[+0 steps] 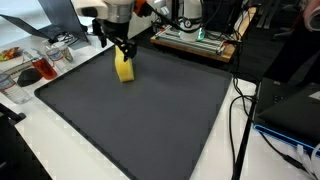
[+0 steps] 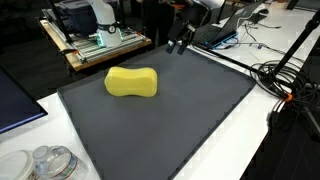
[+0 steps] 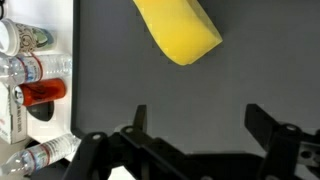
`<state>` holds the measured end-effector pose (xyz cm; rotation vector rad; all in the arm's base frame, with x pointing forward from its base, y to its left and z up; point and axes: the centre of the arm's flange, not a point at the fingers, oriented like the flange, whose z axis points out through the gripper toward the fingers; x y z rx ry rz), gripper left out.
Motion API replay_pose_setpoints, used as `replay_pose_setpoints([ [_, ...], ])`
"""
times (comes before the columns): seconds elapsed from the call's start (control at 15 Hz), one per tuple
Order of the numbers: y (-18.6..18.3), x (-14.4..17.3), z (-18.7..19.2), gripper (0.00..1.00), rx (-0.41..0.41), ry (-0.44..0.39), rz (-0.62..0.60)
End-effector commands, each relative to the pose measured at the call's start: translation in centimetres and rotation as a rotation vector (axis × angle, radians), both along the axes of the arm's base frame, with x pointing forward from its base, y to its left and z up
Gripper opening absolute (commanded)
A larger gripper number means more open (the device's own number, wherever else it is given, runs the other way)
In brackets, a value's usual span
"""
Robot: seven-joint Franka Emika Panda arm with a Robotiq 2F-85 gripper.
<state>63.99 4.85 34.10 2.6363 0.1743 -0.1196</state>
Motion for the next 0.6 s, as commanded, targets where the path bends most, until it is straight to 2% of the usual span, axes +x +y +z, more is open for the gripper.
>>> replay_pose_setpoints([
  [0.0,-6.1,5.9,0.4,1.00,0.129,0.124,-0.095],
  [0.13,-10.2,7.2,0.6,1.00,0.199,0.156,-0.170],
  [0.27,-14.0,7.6,1.0,1.00,0.274,0.152,-0.198],
  [0.53,-21.3,6.6,0.4,1.00,0.455,0.117,-0.136],
])
